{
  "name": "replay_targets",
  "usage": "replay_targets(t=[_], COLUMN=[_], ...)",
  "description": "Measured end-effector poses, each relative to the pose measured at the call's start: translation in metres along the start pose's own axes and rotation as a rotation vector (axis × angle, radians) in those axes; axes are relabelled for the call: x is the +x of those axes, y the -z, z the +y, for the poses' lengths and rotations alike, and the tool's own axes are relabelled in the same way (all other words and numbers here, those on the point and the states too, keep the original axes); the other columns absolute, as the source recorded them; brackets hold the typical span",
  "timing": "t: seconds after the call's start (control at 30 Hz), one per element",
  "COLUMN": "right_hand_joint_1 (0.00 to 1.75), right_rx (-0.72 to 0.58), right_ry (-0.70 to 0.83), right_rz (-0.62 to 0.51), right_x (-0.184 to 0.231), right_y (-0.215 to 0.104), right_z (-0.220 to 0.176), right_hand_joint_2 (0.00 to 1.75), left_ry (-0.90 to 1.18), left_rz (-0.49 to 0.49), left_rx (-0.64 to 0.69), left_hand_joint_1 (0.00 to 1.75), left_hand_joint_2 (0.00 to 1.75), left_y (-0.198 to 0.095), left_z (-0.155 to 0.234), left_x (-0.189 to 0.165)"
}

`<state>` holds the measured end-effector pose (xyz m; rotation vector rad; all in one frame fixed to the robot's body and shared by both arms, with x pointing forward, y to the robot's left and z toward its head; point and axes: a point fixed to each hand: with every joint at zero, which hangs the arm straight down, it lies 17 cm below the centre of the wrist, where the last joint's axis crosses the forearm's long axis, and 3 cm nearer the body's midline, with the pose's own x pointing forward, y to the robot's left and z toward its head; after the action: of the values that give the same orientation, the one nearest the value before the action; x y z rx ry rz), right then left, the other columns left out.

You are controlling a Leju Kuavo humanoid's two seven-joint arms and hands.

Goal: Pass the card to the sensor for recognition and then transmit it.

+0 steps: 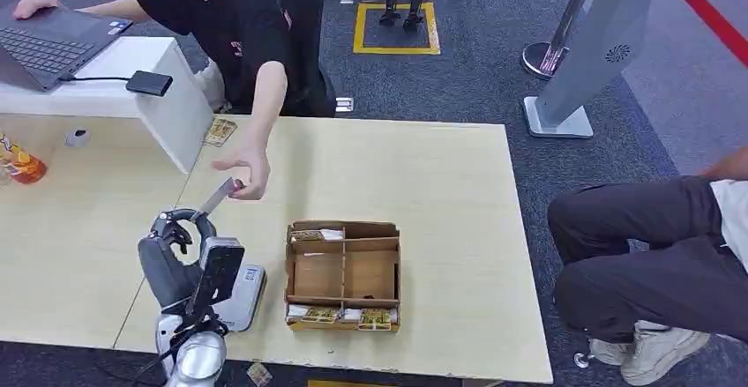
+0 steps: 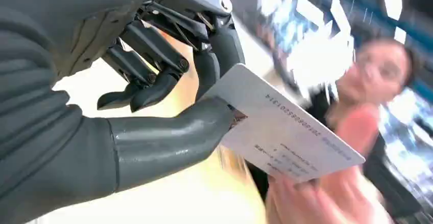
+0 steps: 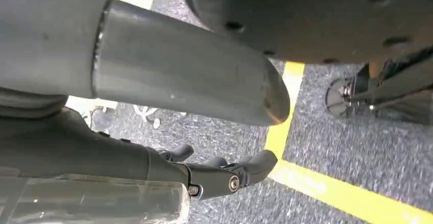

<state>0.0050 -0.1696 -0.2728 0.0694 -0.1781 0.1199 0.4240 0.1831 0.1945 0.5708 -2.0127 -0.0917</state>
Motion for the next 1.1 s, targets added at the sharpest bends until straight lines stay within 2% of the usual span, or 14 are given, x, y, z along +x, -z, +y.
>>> replay_targets(t=[0.23,0.43,0.67,0.93,1.1], right_hand_joint_1=[0.0,0.0,0.0,0.0,0.0], right_rx=[-0.006,-0.013,-0.013,-0.013,-0.037], right_ry=[0.007,0.008,0.014,0.031,0.083], right_rz=[-0.003,-0.009,-0.01,-0.007,0.099], right_x=[-0.009,-0.009,-0.01,-0.01,-0.015], right_y=[-0.002,-0.002,-0.002,-0.002,0.0], right_z=[0.004,0.003,0.003,0.003,-0.004], right_hand_joint_2=[0.0,0.0,0.0,0.0,0.0], left_ry=[-0.276,-0.383,-0.392,-0.255,-0.216], left_rz=[0.019,0.035,0.045,0.025,0.06], left_rx=[-0.252,-0.344,-0.367,-0.386,-0.471], left_hand_joint_1=[1.75,1.75,1.75,1.75,1.75], left_hand_joint_2=[1.75,1.75,1.75,1.75,1.75], left_y=[-0.05,-0.065,-0.064,-0.048,-0.045], left_z=[-0.066,-0.076,-0.073,-0.061,-0.064], left_x=[0.04,0.048,0.043,0.02,-0.005])
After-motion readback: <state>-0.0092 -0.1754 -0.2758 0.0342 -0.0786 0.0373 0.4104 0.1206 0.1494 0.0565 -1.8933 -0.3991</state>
